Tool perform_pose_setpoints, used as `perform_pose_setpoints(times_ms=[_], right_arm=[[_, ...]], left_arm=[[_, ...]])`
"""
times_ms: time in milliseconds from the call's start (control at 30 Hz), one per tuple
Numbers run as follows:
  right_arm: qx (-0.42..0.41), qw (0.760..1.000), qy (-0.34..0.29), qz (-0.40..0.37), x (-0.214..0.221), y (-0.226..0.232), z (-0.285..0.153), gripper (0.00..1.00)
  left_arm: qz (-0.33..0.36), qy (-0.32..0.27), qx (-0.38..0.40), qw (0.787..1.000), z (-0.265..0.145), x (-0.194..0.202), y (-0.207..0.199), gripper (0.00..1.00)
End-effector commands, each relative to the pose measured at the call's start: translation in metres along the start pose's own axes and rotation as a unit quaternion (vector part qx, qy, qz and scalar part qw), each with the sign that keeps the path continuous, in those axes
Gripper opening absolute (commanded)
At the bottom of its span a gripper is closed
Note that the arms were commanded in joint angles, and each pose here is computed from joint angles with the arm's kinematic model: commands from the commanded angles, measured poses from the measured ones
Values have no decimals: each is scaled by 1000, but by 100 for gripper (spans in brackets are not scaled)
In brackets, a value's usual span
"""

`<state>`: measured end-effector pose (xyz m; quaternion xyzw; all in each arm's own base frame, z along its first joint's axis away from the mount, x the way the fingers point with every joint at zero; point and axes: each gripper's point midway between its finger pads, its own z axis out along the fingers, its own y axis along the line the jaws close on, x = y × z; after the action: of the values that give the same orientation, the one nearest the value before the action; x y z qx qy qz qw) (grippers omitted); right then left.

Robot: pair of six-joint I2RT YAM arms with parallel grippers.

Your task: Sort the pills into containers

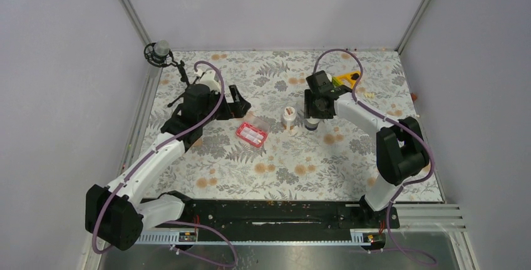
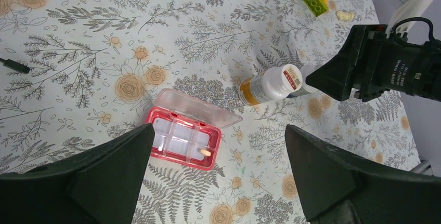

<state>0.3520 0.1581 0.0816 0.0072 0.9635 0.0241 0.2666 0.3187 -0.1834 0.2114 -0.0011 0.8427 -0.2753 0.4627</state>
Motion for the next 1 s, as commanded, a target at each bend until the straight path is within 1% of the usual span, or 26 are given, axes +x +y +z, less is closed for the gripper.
perform_pose_setpoints(times_ms=[0, 67, 100, 233, 367, 467, 567, 733, 767, 833, 900, 967], right_arm=[[13, 1000, -18, -13, -17, 2, 0, 59], [16, 1000, -19, -17, -18, 1, 1, 57], [15, 1000, -20, -17, -19, 2, 1, 53], [9, 999, -31, -19, -24, 3, -7, 31], [-4, 999, -41, -22, -30, 4, -27, 19], [-13, 999, -44, -20, -30, 3, -45, 18], [-19, 999, -50, -13, -30, -1, -64, 18], [-54, 997, -61, -7, -31, 3, -98, 18], [-71, 996, -62, -7, -31, 7, -108, 16], [-140, 986, -92, -12, -35, 27, -133, 16], [-216, 969, -119, -31, -34, 51, -162, 17], [-288, 948, -120, -69, -25, 77, -190, 17]], left_arm=[[21, -48, 28, 998, -6, -22, -11, 99], [24, -49, 33, 998, -6, -21, -12, 99], [26, -48, 35, 998, -6, -20, -13, 99], [41, -46, 60, 996, -6, -17, -19, 98], [51, -48, 86, 994, -7, -13, -25, 98], [57, -42, 96, 993, -7, -10, -28, 98], [69, -51, 116, 990, -9, -13, -35, 97], [91, -50, 168, 980, -14, -11, -52, 97], [96, -49, 185, 977, -16, -10, -58, 97], [113, -53, 228, 966, -22, -8, -71, 96], [132, -63, 270, 952, -30, -6, -85, 96], [158, -69, 317, 933, -40, 0, -99, 96]])
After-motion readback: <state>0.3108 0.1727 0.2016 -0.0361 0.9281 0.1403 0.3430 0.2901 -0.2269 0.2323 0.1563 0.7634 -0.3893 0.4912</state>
